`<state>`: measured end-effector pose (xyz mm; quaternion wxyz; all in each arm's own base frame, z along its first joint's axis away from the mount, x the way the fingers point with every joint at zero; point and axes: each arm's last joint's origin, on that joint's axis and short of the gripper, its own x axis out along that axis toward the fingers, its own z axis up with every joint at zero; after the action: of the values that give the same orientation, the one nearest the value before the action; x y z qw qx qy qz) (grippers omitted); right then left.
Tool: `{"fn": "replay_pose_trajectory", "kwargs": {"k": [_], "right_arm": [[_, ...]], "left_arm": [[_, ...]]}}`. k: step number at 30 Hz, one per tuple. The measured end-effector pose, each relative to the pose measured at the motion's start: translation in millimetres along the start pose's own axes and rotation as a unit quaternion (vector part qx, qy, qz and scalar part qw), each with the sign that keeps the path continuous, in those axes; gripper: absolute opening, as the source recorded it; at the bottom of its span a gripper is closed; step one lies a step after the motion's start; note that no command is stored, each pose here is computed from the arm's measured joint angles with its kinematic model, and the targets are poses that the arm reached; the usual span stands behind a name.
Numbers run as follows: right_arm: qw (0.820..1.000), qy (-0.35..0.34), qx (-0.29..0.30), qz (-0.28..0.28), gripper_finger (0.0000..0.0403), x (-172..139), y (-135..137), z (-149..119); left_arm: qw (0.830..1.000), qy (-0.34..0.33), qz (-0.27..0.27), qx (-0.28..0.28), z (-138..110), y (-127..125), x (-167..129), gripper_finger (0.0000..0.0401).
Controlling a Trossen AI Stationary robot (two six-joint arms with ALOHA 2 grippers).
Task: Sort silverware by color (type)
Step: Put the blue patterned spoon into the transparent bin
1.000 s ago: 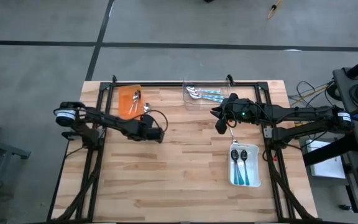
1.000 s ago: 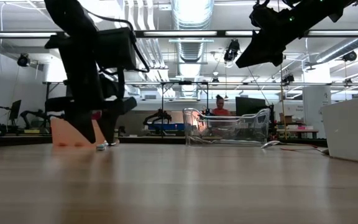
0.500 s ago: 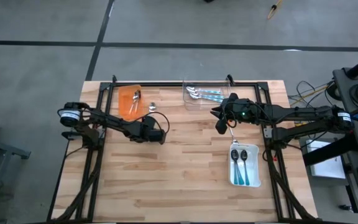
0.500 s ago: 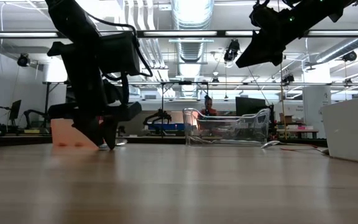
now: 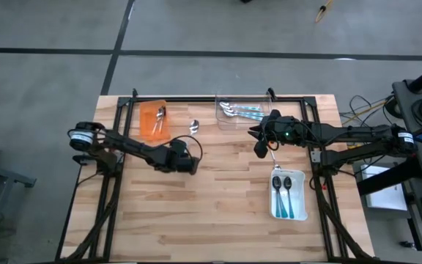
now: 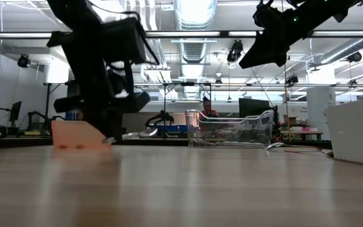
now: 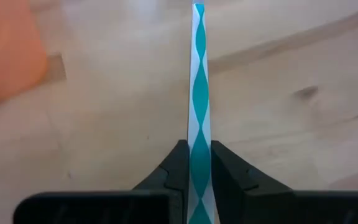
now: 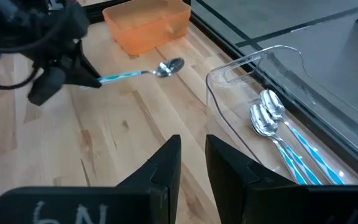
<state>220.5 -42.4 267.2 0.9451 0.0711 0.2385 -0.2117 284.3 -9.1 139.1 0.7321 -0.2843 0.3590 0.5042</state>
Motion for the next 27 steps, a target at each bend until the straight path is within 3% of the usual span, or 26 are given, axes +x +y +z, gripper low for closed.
{"fn": "replay_pose_trajectory", "kwargs": {"k": [4,7,12,18,23,27], "right_arm": [[1.000,-0.005,0.001,0.001,0.0066,0,0,1],[1.000,-0.023,0.010,0.005,0.0066,0,1,5],[0.998,-0.063,0.022,0.016,0.0066,2,3,11],[0.997,-0.064,0.041,0.019,0.0066,21,7,9],[0.993,-0.074,0.065,0.065,0.0066,42,20,2],[0.977,-0.160,0.074,0.117,0.0066,51,39,2]], "left_arm": [[0.998,-0.043,0.001,0.045,0,-8,-19,0.0025],[0.988,-0.108,-0.014,0.109,3,-21,-39,0.0025],[0.956,-0.198,-0.006,0.216,16,-42,-67,0.0025],[0.908,-0.248,0.033,0.336,38,-55,-90,0.0025],[0.892,-0.264,0.045,0.364,46,-44,-100,0.0026],[0.892,-0.273,0.046,0.356,45,-25,-103,0.0026]]}}
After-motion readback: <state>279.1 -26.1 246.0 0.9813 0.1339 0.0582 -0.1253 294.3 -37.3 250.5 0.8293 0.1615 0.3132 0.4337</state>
